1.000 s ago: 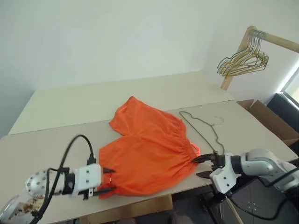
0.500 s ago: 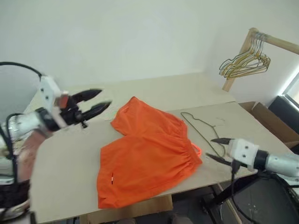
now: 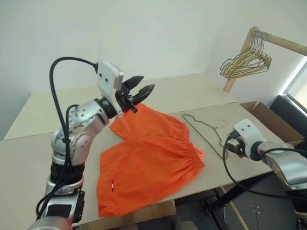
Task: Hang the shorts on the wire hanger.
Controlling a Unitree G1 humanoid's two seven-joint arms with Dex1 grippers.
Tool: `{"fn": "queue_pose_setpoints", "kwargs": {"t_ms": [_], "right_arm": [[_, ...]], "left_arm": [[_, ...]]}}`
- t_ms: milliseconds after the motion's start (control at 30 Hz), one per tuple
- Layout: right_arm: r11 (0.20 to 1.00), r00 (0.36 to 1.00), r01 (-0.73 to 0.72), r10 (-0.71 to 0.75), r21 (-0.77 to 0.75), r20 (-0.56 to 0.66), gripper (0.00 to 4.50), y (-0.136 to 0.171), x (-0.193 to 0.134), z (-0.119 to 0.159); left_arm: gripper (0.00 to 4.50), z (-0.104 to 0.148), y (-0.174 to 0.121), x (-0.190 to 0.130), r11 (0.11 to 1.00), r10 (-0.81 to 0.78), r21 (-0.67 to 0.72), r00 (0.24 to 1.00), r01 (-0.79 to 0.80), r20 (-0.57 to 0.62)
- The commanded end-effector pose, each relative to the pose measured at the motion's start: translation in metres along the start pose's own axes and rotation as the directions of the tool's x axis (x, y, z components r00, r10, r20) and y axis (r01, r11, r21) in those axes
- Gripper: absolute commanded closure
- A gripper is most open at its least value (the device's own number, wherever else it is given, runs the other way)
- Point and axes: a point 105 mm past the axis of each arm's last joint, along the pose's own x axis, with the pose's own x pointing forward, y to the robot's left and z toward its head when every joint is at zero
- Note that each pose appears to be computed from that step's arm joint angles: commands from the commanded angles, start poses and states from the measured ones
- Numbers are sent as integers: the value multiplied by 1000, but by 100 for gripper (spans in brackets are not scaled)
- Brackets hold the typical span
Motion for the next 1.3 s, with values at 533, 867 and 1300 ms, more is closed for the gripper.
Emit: {"fn": "queue_pose_setpoints", "kwargs": {"t_ms": [533,867,1300], "right_arm": [[984,990,-133,138,117,-33,160,8,39,0],[973,971,-213,221,92,-87,449,18,47,-9],[990,992,-102,108,93,-67,449,8,28,0]], "left_arm": [[203,-5,-33,-9,971,-237,26,972,237,0],[198,-42,-42,-66,832,-529,0,794,554,-301],[198,-47,-36,-89,793,-577,-44,725,608,-376]]}}
